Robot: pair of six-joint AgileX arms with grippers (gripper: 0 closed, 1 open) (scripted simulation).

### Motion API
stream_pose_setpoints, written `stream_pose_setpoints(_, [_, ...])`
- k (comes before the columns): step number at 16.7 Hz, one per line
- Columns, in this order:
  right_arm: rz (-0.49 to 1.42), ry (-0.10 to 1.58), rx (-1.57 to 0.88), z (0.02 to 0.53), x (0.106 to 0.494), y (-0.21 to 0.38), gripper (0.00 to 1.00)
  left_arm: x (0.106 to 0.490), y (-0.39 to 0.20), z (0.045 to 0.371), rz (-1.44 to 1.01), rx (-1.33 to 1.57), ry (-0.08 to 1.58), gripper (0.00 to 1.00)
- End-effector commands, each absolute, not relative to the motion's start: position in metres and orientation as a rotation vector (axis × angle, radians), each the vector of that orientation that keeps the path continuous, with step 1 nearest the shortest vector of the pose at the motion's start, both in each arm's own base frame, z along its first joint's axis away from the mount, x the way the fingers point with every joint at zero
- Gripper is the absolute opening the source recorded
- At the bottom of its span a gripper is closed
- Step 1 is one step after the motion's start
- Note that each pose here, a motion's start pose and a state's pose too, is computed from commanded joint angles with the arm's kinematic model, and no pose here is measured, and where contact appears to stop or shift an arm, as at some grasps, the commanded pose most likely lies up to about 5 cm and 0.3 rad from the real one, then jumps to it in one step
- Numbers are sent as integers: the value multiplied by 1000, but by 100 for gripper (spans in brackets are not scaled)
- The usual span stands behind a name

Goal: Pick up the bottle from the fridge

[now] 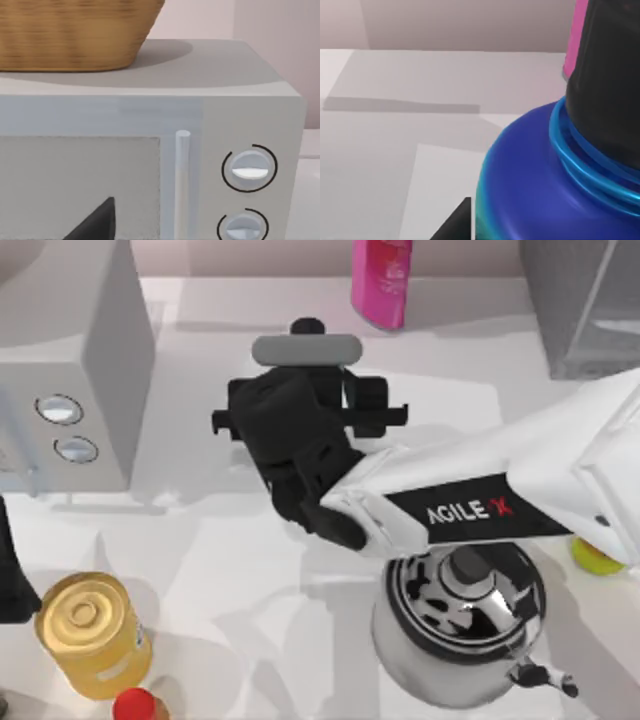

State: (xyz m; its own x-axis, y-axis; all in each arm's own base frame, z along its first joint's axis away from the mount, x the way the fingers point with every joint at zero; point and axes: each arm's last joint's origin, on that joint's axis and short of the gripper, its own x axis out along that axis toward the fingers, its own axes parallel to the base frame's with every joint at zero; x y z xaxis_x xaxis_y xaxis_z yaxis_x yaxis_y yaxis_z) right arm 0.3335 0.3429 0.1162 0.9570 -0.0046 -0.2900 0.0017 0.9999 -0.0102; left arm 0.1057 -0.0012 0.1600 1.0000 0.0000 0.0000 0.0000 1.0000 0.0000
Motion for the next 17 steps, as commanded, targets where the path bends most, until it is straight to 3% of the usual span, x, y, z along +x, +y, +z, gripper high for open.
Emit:
stream_pose_setpoints(2, [-3,294,-10,116,334,343,0,106,-1,160,0,0,0,100])
stream_pose_setpoints(15, [-3,294,-10,116,334,343,98,106,-1,160,0,0,0,100])
stream_pose_setpoints(17, [-3,294,-10,116,334,343,100,106,-1,160,0,0,0,100])
